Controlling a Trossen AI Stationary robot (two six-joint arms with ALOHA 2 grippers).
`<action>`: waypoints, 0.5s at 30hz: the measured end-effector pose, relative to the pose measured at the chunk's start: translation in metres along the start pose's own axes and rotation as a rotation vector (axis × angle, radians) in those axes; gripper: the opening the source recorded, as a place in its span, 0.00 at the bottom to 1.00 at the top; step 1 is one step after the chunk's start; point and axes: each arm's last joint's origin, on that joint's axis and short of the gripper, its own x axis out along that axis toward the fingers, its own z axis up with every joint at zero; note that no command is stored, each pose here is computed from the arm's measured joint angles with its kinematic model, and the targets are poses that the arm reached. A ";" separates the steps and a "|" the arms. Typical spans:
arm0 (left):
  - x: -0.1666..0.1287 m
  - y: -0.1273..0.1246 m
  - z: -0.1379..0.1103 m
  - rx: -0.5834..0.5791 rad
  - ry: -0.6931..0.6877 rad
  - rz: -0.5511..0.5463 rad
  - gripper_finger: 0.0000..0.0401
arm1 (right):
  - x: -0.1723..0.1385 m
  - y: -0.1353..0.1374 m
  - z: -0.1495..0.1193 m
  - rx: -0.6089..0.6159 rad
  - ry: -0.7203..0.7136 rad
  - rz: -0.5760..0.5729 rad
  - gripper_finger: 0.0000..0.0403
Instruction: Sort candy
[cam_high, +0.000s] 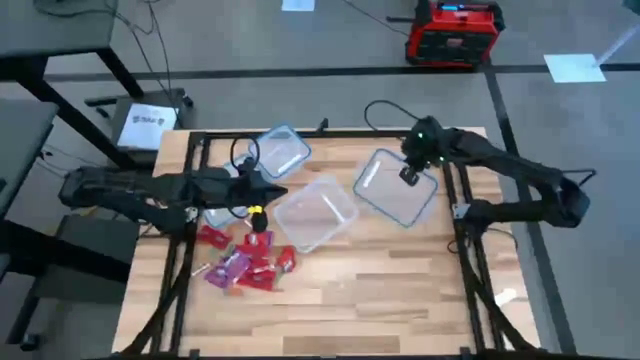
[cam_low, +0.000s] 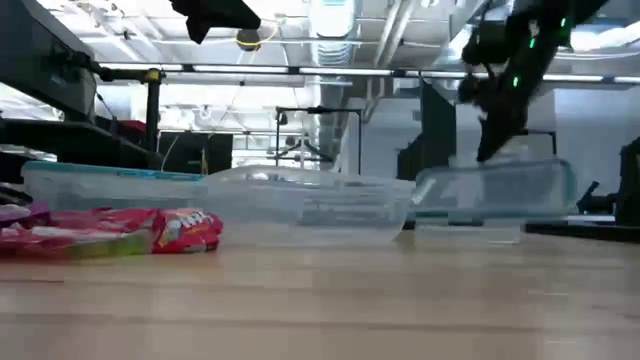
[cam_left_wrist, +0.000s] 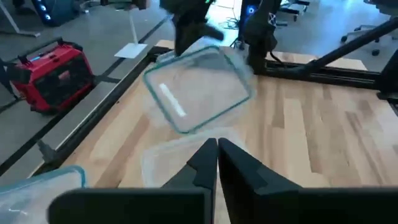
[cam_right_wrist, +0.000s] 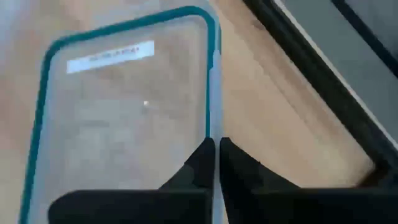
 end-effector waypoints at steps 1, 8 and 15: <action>0.000 0.000 0.000 0.000 0.000 0.000 0.00 | 0.006 -0.003 0.000 -0.011 0.013 -0.006 0.00; 0.000 0.000 0.000 0.000 0.001 0.000 0.00 | 0.038 -0.021 -0.005 -0.030 0.146 -0.114 0.09; 0.000 0.000 -0.001 0.003 0.013 0.001 0.00 | 0.027 -0.022 0.001 -0.002 0.126 -0.169 0.29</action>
